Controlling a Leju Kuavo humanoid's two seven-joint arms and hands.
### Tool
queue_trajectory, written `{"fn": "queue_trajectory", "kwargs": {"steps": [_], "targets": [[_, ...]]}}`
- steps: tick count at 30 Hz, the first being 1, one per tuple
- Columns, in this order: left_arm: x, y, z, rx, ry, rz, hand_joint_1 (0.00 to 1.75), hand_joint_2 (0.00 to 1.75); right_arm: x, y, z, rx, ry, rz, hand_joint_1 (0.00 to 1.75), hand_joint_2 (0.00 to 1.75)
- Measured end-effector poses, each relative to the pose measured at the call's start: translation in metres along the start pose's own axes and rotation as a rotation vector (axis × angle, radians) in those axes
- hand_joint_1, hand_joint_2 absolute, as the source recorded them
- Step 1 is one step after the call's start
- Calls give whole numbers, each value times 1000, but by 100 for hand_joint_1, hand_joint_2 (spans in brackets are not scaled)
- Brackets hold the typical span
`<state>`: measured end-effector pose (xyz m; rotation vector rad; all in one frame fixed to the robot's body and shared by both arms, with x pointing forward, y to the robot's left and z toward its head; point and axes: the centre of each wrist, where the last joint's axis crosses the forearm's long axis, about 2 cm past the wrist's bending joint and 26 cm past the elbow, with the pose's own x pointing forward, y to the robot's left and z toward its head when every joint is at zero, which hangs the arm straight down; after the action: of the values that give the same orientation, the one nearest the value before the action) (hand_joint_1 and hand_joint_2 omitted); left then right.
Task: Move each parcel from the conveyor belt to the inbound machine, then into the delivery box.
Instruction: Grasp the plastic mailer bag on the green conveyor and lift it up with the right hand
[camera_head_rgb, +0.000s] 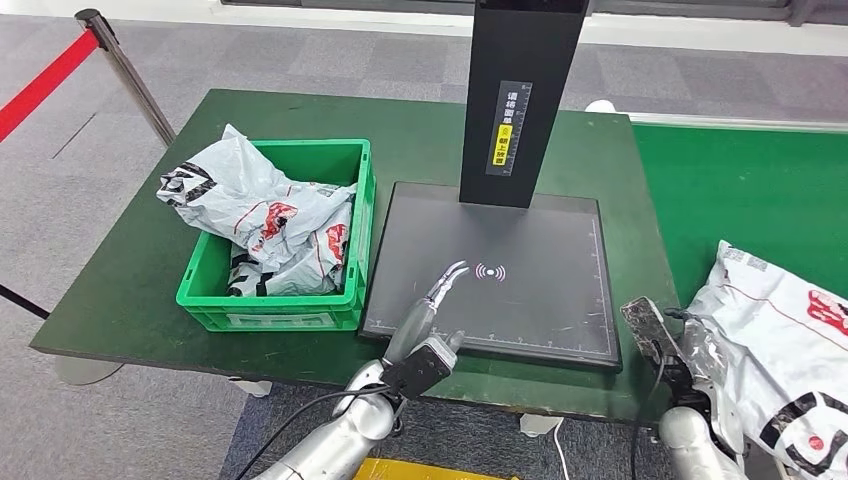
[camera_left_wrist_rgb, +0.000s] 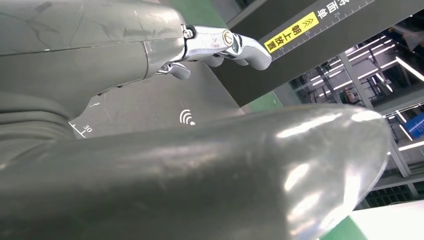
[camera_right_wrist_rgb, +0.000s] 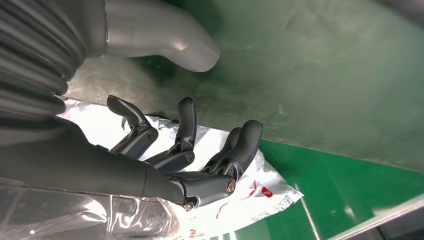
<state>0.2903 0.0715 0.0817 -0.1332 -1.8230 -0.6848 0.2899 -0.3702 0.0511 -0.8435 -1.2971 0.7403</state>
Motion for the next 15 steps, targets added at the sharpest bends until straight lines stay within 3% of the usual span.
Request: {"fn": "queue_trajectory", "kwargs": {"steps": [6, 10, 15], "targets": [[-1, 0, 1, -1, 4, 2, 0, 0, 9, 1, 0, -11, -11, -36, 168, 175], [-2, -1, 2, -4, 8, 3, 0, 0, 11, -1, 0, -37, 1, -7, 1, 175], [-2, -1, 2, -5, 12, 3, 0, 0, 15, -13, -3, -118, 9, 98, 0, 175]]}}
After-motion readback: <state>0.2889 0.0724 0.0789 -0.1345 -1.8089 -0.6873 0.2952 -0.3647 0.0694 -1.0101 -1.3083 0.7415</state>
